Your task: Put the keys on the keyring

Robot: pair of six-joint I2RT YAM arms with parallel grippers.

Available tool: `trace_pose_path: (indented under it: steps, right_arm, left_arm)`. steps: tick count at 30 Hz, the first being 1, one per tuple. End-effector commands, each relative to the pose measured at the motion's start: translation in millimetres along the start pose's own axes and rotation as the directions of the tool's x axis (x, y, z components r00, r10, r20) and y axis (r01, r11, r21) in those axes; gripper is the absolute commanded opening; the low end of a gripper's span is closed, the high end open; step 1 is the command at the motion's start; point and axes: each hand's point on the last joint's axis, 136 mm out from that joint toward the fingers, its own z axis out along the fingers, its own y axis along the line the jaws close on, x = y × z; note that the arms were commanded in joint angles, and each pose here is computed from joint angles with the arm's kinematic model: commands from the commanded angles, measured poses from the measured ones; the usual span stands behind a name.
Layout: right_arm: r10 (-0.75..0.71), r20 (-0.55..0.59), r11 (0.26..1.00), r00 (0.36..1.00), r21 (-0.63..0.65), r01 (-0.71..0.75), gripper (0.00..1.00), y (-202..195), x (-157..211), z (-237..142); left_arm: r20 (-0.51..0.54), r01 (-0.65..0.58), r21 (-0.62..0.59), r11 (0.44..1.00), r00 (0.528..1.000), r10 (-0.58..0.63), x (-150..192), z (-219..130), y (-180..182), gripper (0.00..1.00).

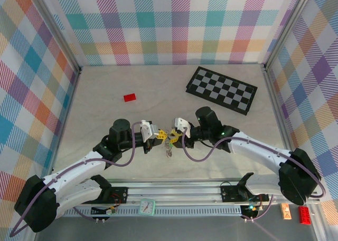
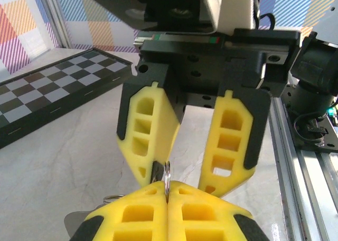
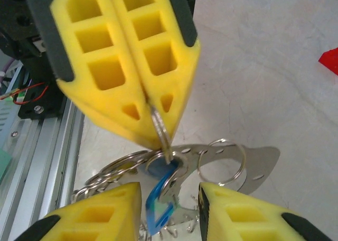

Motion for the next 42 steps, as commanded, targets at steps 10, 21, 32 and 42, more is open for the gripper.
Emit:
trace_pose_path:
  steps: [10,21,32,42]
  right_arm:
    - [0.020,0.058,1.000,0.998,0.001,-0.021,0.27,-5,0,11]
    - [-0.036,0.034,0.998,0.999,0.049,0.035,0.06,-4,-4,-5]
    - [-0.109,0.025,0.989,0.994,0.108,0.105,0.00,-6,-30,-28]
    - [-0.124,-0.044,0.981,0.991,0.146,0.129,0.00,-11,-37,-40]
  left_arm:
    - [0.067,-0.027,0.035,0.999,0.997,0.024,-16,0,-6,0.00]
    - [0.021,-0.024,-0.010,1.000,0.999,0.024,-10,0,1,0.00]
    - [-0.046,-0.019,-0.007,1.000,0.999,0.019,-1,0,2,0.00]
    - [-0.017,-0.038,-0.078,0.996,0.999,0.036,-6,-4,11,0.31]
